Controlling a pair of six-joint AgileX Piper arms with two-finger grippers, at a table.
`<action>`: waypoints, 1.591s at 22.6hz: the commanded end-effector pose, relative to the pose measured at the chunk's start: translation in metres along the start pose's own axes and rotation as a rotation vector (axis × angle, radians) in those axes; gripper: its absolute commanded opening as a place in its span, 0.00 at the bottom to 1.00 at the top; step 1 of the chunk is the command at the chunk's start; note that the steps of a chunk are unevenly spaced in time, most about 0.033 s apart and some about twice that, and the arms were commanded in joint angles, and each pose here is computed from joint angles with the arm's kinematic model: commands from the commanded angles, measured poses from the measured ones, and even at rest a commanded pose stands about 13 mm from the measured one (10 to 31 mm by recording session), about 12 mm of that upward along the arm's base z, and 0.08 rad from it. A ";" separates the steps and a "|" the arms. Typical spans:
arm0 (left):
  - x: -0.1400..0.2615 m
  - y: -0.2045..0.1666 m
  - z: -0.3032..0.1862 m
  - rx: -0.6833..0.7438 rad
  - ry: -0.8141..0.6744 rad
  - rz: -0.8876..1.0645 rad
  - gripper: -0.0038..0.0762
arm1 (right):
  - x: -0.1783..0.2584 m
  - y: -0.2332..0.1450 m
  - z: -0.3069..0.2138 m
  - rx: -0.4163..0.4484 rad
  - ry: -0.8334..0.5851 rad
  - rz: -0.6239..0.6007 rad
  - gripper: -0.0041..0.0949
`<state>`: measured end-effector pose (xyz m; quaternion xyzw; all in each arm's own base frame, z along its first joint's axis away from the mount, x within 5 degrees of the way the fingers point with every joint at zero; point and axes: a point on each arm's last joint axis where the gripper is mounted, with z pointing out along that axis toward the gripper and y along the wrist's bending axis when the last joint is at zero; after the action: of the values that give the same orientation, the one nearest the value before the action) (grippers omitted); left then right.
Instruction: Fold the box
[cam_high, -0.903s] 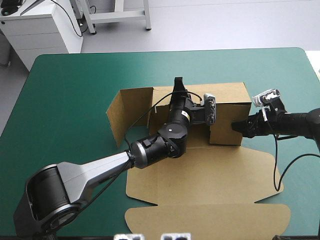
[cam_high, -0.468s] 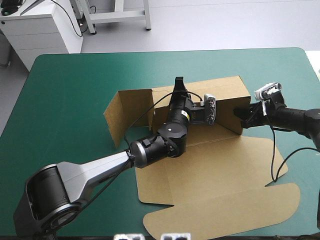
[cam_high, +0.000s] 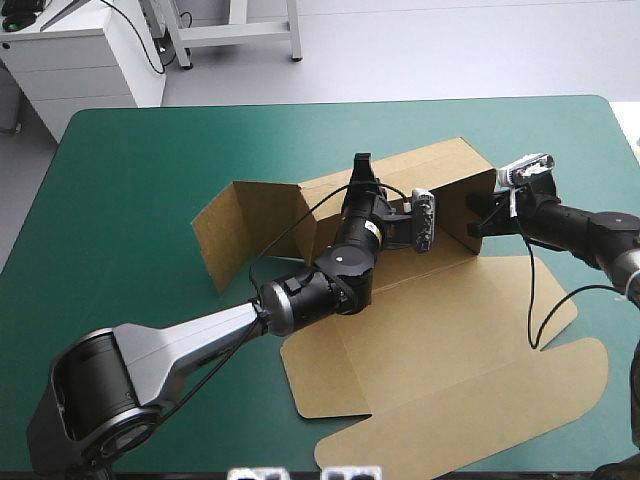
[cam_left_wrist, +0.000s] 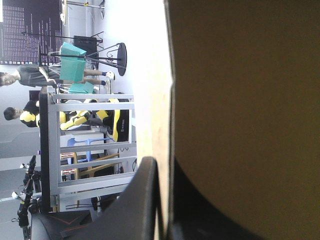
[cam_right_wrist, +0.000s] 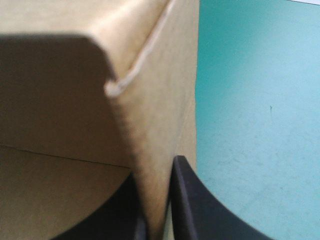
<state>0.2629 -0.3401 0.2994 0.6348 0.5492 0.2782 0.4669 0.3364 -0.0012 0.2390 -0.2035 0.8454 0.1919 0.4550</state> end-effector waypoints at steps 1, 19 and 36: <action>-0.008 0.014 -0.016 -0.006 -0.082 -0.069 0.04 | -0.005 0.018 0.009 -0.074 0.007 0.016 0.05; -0.012 0.014 -0.016 -0.003 -0.128 -0.196 0.54 | -0.005 0.023 -0.016 0.059 0.167 0.027 0.05; -0.082 -0.014 -0.102 -0.160 -0.244 -0.179 0.44 | -0.009 0.025 -0.009 0.157 0.143 0.120 0.04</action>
<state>0.1634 -0.3968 0.3015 0.6155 0.5290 0.1998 0.5490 0.3255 0.0121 0.2551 -0.1257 0.8957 0.1185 0.4097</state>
